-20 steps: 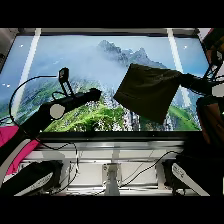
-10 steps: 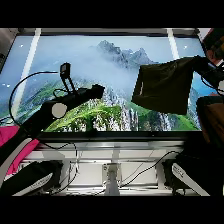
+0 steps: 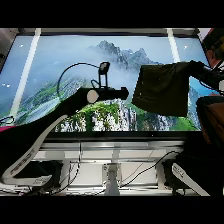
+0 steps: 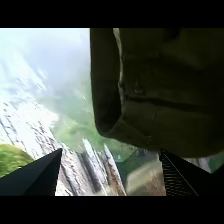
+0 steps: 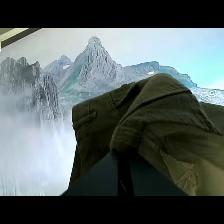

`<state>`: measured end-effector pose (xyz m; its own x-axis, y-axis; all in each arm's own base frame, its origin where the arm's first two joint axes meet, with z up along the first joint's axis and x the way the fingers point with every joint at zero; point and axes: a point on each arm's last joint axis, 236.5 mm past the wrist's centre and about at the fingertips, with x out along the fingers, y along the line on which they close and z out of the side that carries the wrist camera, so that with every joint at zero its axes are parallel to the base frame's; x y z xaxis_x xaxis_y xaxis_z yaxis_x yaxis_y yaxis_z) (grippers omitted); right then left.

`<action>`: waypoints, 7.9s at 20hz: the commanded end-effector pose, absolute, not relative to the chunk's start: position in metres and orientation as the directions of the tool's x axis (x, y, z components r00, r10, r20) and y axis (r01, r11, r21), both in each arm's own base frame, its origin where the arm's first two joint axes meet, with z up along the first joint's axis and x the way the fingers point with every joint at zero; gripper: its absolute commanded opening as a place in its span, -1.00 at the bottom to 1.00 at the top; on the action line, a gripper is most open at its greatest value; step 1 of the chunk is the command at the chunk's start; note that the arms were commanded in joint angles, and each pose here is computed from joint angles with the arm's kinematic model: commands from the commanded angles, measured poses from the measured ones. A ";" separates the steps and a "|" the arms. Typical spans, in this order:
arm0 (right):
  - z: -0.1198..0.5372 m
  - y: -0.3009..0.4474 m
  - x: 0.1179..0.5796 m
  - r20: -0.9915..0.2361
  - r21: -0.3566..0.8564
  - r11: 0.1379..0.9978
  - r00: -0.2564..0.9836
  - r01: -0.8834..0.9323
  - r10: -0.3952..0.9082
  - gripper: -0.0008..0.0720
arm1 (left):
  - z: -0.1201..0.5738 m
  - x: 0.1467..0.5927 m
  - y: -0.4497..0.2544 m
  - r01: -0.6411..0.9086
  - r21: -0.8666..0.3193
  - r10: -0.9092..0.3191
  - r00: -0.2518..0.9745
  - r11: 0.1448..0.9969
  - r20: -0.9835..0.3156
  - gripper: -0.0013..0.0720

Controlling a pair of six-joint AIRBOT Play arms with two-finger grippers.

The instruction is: Fold the clothes and pants, and hang the long-sleeved shirts on hangers.

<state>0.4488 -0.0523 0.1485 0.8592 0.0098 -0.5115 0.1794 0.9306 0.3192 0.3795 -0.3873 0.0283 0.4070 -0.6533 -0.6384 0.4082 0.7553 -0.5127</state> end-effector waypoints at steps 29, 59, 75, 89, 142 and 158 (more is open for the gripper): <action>0.138 -0.048 0.442 -0.555 0.307 0.935 0.831 0.176 0.026 -0.93 | -0.039 0.385 -0.491 0.711 -0.495 -0.811 0.183 0.499 -0.555 -0.86; 0.084 -0.010 0.445 -0.647 0.340 0.940 0.733 0.030 0.211 -0.93 | -0.002 0.324 -0.288 0.588 -0.166 -0.285 0.114 0.792 -0.952 -0.86; 0.070 -0.044 0.467 -0.638 0.222 0.972 0.766 0.081 0.082 0.08 | -0.028 0.406 -0.327 0.503 -0.241 -0.441 0.327 0.830 -0.836 -0.86; 0.056 -0.022 0.383 -0.836 0.128 0.989 0.527 -0.079 0.151 0.03 | -0.049 0.370 -0.227 0.401 -0.297 -0.330 0.015 0.867 -0.944 0.93; -0.088 0.081 0.242 -0.828 0.534 0.752 0.061 0.387 0.557 0.72 | -0.038 0.391 -0.333 0.378 -0.675 -0.751 0.092 0.634 -0.654 -0.86; -0.126 0.103 0.265 -0.840 0.512 0.731 0.083 0.451 0.537 -0.23 | -0.038 0.392 -0.333 0.377 -0.674 -0.751 0.094 0.635 -0.654 -0.86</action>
<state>0.2548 0.0963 -0.1177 0.0523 0.5569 -0.8289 0.4672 0.7200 0.5132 0.3919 -0.3326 -0.0380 0.0943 -0.7505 -0.6541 0.3770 0.6350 -0.6743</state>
